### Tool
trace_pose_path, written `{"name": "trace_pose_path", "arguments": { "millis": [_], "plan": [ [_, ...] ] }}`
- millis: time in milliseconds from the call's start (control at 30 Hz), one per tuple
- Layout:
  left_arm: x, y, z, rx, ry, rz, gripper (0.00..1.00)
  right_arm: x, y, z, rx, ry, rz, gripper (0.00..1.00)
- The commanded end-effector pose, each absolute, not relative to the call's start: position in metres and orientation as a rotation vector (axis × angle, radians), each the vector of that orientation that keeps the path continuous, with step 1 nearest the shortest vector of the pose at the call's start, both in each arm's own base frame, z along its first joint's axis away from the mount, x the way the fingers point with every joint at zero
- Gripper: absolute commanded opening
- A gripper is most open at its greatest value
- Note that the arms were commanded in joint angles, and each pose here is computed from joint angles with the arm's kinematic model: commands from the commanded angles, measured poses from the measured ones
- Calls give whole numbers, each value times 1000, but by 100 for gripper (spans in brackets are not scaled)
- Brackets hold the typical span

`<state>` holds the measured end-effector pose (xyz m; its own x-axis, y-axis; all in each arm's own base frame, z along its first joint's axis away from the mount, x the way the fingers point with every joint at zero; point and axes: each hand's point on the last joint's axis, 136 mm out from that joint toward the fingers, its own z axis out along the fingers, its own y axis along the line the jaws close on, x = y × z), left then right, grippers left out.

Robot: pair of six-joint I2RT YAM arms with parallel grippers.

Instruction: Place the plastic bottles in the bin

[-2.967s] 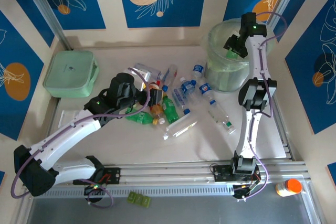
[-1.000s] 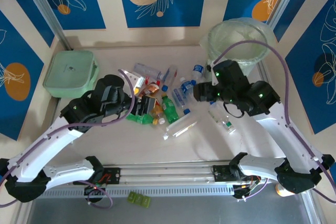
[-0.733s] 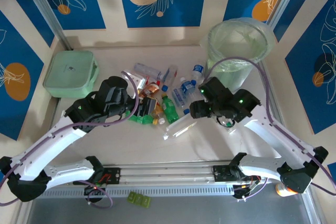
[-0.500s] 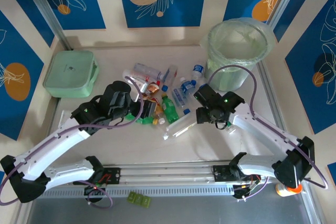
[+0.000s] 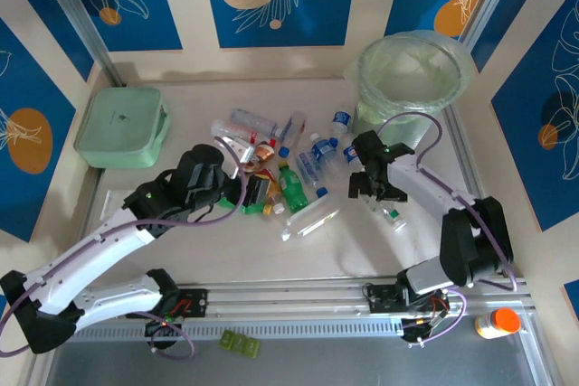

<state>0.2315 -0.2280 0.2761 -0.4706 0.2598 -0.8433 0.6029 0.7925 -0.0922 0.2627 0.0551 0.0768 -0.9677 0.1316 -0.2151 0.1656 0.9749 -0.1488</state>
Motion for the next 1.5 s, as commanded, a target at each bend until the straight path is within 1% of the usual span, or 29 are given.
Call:
{"name": "trace_pose_path", "arguments": {
  "millis": [0, 233, 367, 567, 600, 633, 700, 767, 867, 900, 933, 1267, 1467],
  "plan": [
    [229, -230, 282, 649, 2037, -501, 84, 269, 48, 67, 176, 2942, -304, 100],
    [230, -230, 281, 651, 2037, -500, 84, 281, 56, 46, 183, 2997, -213, 99],
    [230, -230, 281, 653, 2036, -495, 84, 288, 59, 38, 211, 3022, -153, 93],
    [231, -228, 281, 649, 2035, -483, 84, 291, 74, 36, 250, 3034, -10, 73],
    [230, -228, 281, 650, 2034, -483, 84, 290, 74, 36, 259, 3035, 1, 69],
    [231, -228, 281, 649, 2035, -481, 84, 289, 74, 36, 264, 3037, 1, 68],
    [231, -228, 281, 650, 2035, -481, 84, 288, 73, 36, 272, 3034, 1, 61],
    [231, -228, 281, 650, 2035, -481, 84, 286, 72, 35, 282, 3035, 5, 56],
    [231, -228, 281, 649, 2034, -477, 84, 281, 72, 36, 303, 3038, 15, 55],
    [231, -227, 280, 648, 2035, -474, 84, 280, 72, 37, 313, 3034, 17, 52],
    [231, -227, 281, 647, 2034, -474, 84, 277, 73, 38, 320, 3033, 26, 52],
    [231, -229, 280, 652, 2038, -482, 84, 242, 79, 33, 656, 3060, 38, 50],
    [231, -229, 279, 651, 2040, -480, 84, 223, 93, 25, 711, 3083, 17, 51]
  ]
}}
